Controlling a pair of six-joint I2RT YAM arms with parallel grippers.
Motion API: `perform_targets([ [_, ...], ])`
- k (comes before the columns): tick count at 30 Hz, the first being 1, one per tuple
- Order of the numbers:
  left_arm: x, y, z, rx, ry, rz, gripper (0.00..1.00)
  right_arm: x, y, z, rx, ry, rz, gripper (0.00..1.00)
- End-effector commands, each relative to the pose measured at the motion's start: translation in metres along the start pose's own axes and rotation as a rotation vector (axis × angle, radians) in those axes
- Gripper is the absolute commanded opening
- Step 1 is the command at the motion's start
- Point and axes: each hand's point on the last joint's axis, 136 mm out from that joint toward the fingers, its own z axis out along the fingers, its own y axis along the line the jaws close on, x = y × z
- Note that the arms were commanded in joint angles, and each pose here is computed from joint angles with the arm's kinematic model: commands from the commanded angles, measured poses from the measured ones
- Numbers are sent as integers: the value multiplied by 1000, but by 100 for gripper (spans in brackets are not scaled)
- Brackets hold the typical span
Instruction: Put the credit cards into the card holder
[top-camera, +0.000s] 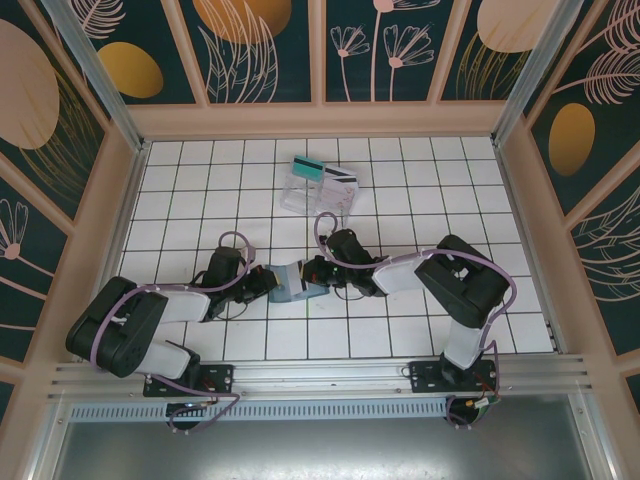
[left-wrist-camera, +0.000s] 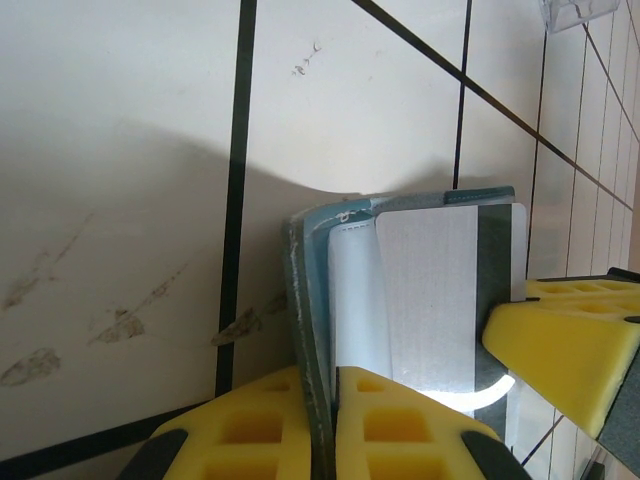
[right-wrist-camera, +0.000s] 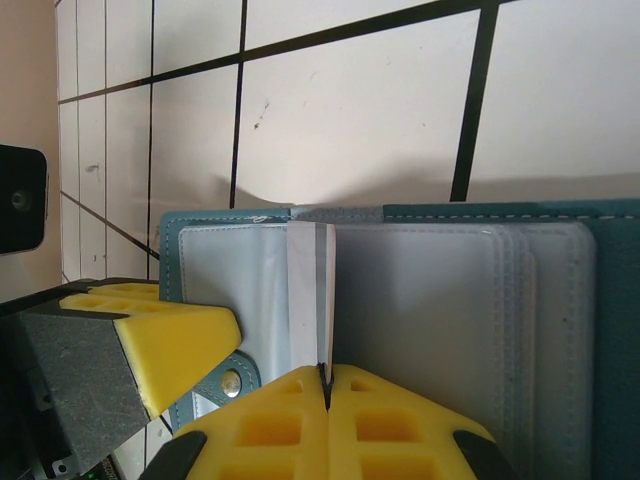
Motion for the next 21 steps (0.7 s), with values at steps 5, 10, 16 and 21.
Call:
perform_targets([
  [5,14,30,1,-100,19,-30,0,46,-22,-3,75,154,52,0],
  [10,15,34,0,-114,12,-36,0,49,-24,-7,80,155,54,0],
  [16,16,34,0,-109,17,-38,0,51,-18,1,50,179,45,0],
  [21,16,33,0,-96,13,-45,0,49,-13,10,31,187,29,0],
])
